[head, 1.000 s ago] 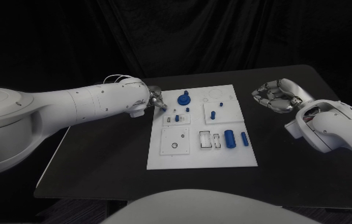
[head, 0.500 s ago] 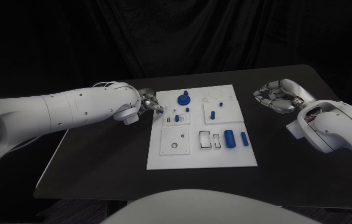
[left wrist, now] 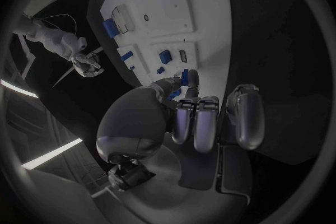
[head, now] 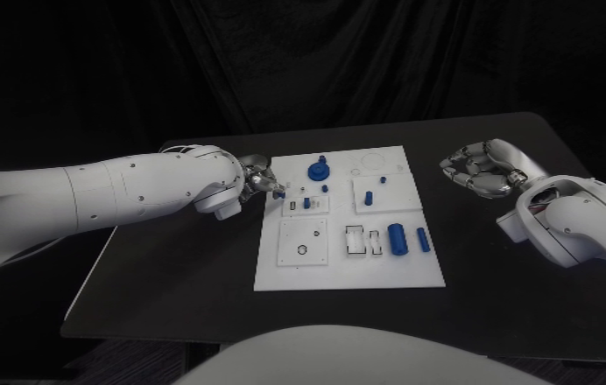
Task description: Assemble the parts on the task board
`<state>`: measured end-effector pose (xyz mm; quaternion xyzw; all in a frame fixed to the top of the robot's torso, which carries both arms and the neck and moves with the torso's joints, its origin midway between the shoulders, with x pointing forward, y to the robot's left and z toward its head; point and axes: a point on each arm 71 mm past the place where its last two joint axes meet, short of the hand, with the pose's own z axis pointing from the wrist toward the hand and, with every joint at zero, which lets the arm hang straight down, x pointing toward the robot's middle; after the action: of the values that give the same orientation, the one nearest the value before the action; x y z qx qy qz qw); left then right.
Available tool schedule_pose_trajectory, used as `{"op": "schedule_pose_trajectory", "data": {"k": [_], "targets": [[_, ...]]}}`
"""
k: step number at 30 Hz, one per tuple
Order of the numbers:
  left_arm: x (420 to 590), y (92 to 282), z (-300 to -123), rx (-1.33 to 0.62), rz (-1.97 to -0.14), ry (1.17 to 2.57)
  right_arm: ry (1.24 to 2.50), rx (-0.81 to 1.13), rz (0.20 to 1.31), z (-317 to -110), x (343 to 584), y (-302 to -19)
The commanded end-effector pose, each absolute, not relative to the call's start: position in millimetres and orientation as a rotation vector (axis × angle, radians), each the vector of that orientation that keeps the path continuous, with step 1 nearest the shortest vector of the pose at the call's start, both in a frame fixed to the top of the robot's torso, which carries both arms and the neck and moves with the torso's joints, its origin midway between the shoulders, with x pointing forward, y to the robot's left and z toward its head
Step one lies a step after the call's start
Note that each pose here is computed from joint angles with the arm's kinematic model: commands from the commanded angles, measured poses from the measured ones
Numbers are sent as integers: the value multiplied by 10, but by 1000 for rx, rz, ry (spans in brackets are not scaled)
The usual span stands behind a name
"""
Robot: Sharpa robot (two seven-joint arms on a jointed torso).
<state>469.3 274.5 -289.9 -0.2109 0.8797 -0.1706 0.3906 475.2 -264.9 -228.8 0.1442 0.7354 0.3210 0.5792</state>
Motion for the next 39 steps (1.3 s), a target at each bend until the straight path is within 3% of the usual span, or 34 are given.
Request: {"op": "schedule_pose_trajectory", "data": {"k": [1, 14, 39], "targets": [[4677, 2713, -2929, -551, -452, 2235, 1731, 341, 743, -2306, 4740, -2646], [4625, 2650, -3055, -540, -454, 2283, 1703, 336, 748, -2290, 4740, -2659], [4623, 2560, -3111, -525, -464, 2306, 1693, 327, 756, -2287, 4759, -2632]]}}
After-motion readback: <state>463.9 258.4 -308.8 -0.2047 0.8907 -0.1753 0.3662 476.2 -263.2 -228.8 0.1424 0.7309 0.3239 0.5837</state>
